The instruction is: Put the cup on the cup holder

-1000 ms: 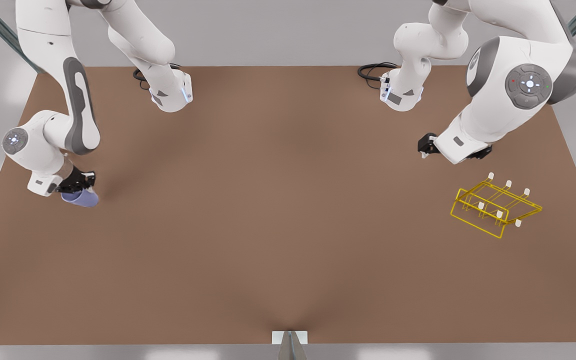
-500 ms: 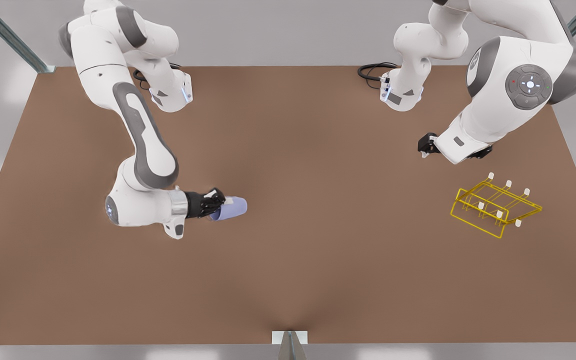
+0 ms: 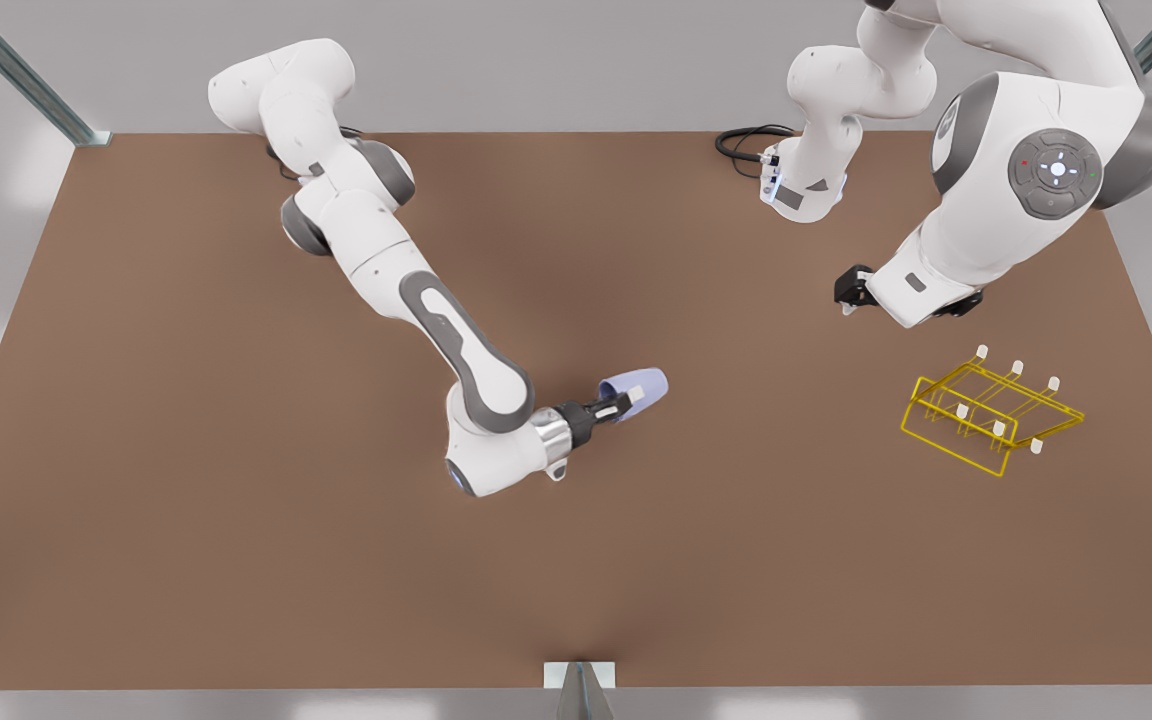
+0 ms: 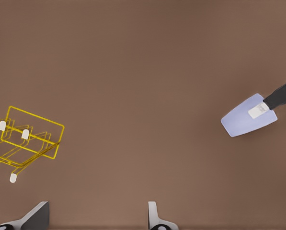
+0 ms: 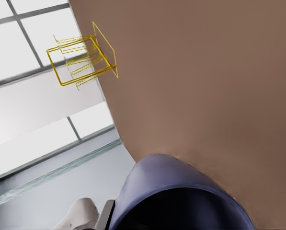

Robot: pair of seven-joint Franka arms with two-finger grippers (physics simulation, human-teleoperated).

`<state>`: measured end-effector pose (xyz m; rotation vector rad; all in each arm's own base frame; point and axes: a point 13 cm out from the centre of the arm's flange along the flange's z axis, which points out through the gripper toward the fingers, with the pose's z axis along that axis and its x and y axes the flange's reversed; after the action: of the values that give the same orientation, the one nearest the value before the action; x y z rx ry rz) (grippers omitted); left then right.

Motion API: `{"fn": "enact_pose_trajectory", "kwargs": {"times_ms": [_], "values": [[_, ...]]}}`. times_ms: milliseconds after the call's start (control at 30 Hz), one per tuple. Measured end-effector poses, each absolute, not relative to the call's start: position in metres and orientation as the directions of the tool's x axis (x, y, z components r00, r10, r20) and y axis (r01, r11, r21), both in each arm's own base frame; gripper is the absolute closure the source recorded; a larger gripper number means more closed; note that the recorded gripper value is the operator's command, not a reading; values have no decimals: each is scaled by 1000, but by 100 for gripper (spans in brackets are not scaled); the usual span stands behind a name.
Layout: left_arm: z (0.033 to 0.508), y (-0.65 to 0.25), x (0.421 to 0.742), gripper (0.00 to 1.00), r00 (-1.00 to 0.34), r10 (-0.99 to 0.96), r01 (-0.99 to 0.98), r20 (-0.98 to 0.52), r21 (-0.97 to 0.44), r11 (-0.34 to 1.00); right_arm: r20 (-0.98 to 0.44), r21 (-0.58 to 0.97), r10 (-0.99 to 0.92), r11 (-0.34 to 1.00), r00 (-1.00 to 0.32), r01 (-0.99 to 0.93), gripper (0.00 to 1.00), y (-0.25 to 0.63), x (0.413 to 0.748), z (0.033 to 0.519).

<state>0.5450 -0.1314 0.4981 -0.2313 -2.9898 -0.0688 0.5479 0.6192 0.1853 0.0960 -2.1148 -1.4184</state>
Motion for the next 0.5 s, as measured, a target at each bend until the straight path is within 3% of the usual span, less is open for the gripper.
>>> {"fn": "enact_pose_trajectory", "kwargs": {"times_ms": [233, 500], "values": [[498, -136, 543, 0, -976, 158, 165, 149, 34, 986, 566, 798, -342, 455, -750, 395, 79, 647, 516, 163], [496, -141, 541, 0, -974, 166, 173, 154, 33, 984, 633, 744, -293, 486, -716, 458, 79, 656, 503, 129]]}}
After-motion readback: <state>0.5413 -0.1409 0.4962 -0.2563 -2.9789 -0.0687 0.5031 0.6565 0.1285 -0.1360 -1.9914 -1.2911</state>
